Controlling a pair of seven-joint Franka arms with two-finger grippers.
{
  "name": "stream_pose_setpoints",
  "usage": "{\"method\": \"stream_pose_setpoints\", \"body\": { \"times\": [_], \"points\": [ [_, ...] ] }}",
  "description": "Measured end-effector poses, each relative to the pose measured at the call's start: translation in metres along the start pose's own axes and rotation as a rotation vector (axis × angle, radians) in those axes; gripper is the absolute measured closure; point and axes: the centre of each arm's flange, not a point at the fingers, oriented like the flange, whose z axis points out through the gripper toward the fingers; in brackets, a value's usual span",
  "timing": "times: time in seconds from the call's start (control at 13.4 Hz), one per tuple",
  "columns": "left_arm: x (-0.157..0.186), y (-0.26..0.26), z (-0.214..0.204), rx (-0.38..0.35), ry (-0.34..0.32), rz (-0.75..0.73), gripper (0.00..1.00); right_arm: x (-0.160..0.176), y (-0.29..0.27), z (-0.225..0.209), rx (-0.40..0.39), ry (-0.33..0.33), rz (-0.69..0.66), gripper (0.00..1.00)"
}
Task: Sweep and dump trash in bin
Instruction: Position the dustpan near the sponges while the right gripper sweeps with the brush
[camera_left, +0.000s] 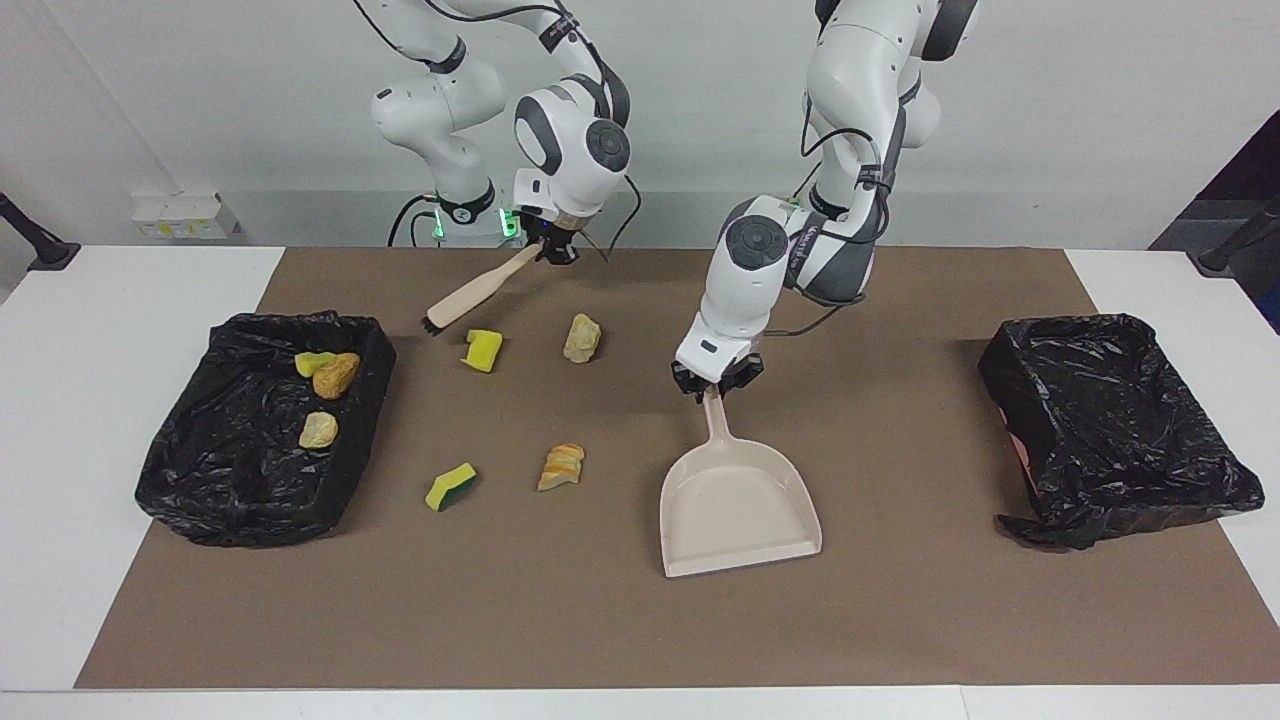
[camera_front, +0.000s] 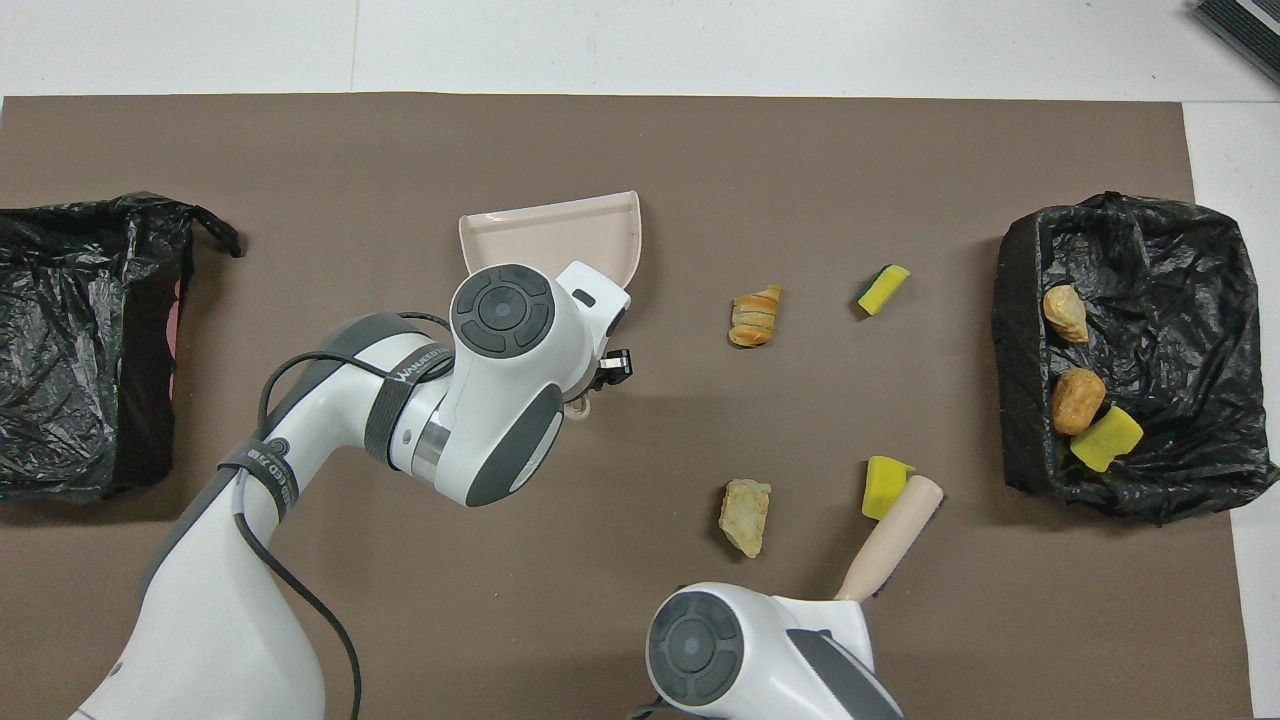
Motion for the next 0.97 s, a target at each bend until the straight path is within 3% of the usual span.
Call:
{"method": "stream_pose_setpoints", "body": {
  "times": [0.22,0.45,0.67,0.97],
  "points": [
    [0.008,-0.017,-0.02,0.022,0.02,0.191,0.68,-0.007,-0.006,-0.002,0.095,-0.03,-0.009,0.74],
    [0.012,-0.048,-0.054,0.045,-0.005,0.453,0.68,-0.015,-0.021,-0.014,0.235,-0.021,-0.07,0.74],
    [0.011,-0.088,-0.087,0.06,-0.058,0.711,0.68,0.008,-0.04,-0.025,0.325,-0.02,-0.133,0.74],
    [0.013,-0.139,-0.097,0.054,-0.086,1.015,0.68,0.021,-0.076,-0.061,0.393,-0.024,-0.234,0.74]
  ]
}}
